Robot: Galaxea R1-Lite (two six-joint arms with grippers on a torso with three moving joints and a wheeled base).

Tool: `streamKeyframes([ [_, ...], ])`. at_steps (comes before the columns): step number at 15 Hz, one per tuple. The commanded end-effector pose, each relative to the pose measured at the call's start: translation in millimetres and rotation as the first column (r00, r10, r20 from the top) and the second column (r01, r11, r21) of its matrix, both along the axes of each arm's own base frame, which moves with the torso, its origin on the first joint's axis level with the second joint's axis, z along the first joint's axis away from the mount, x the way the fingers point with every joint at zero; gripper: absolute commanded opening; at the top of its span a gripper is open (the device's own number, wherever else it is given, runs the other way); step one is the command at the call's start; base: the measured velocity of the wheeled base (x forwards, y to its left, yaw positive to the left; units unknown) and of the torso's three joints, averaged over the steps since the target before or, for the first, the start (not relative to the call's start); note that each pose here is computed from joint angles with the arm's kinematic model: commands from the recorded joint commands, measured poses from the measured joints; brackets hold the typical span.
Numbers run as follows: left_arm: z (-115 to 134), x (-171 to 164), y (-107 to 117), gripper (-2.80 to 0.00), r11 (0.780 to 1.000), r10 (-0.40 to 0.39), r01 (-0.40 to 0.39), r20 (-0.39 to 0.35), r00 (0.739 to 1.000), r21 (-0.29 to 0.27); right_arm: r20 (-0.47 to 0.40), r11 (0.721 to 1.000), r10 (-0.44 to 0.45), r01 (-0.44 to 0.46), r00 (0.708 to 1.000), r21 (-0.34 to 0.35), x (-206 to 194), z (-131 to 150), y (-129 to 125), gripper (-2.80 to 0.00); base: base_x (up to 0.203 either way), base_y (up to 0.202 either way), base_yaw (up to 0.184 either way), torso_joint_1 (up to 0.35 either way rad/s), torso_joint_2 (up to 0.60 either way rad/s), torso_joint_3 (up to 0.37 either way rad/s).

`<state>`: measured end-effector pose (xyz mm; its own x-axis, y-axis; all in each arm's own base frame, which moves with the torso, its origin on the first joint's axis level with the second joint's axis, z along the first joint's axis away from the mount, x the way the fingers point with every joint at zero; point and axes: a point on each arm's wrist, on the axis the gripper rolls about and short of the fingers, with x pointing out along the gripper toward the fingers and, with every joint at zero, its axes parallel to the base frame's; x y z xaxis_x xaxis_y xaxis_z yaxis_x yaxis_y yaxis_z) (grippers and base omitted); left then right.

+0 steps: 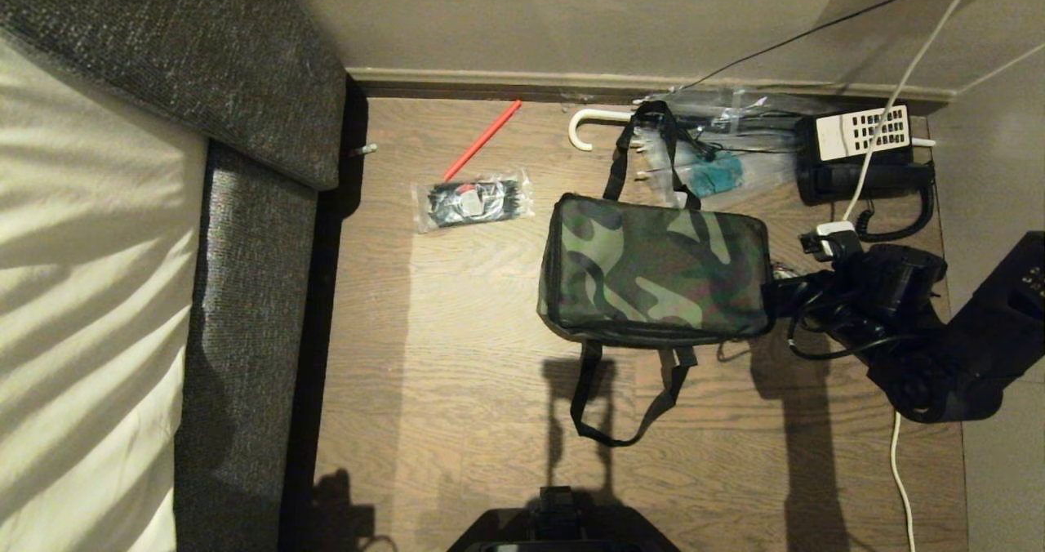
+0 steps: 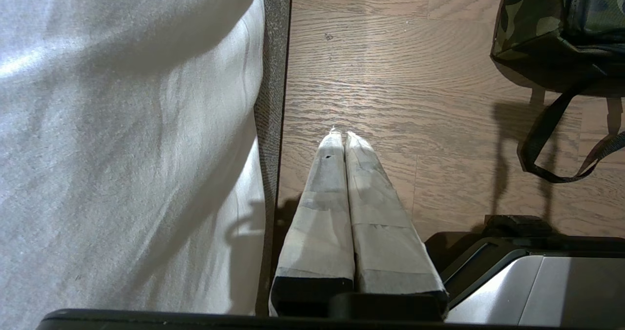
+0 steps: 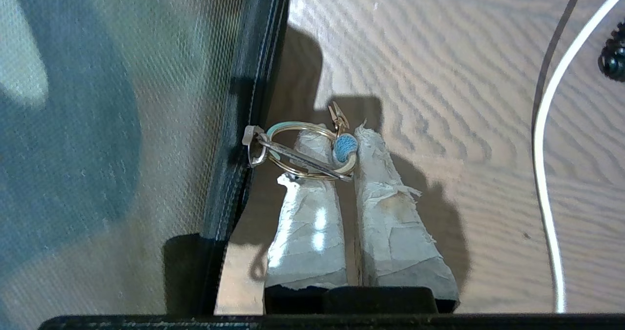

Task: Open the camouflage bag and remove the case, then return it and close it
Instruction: Open the top of the storage box

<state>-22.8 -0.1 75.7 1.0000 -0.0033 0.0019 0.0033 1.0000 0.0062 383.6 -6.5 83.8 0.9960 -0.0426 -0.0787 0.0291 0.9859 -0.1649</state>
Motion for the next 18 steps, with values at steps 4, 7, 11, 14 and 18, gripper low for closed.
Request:
streamKeyframes([
  [4, 0, 0, 0, -2.80, 1.000, 0.000, 0.000, 0.000, 1.000, 0.000, 0.045, 0.999, -0.012, 0.010, 0.999, 0.035, 10, 5, -4, -2.80, 0.000, 0.000, 0.000, 0.000, 0.00, 0.000],
  [7, 0, 0, 0, -2.80, 1.000, 0.000, 0.000, 0.000, 1.000, 0.000, 0.081, 0.999, -0.019, 0.016, 0.997, 0.037, 18, 7, -6, -2.80, 0.000, 0.000, 0.000, 0.000, 0.00, 0.000],
  [11, 0, 0, 0, -2.80, 1.000, 0.000, 0.000, -0.002, 1.000, 0.000, 0.126, 0.997, -0.020, 0.011, 0.992, 0.070, 27, 11, -6, -2.80, 0.000, 0.000, 0.000, 0.000, 0.00, 0.000],
  [14, 0, 0, 0, -2.80, 1.000, 0.000, 0.000, -0.002, 1.000, 0.000, 0.151, 0.996, -0.020, 0.006, 0.988, 0.093, 31, 16, -6, -2.80, 0.000, 0.000, 0.000, 0.000, 0.00, 0.000],
  [18, -1, 0, 0, -2.80, 1.000, 0.000, 0.000, -0.002, 1.000, 0.000, 0.163, 0.995, -0.019, 0.002, 0.986, 0.103, 34, 17, -6, -2.80, 0.000, 0.000, 0.000, 0.000, 0.00, 0.000],
])
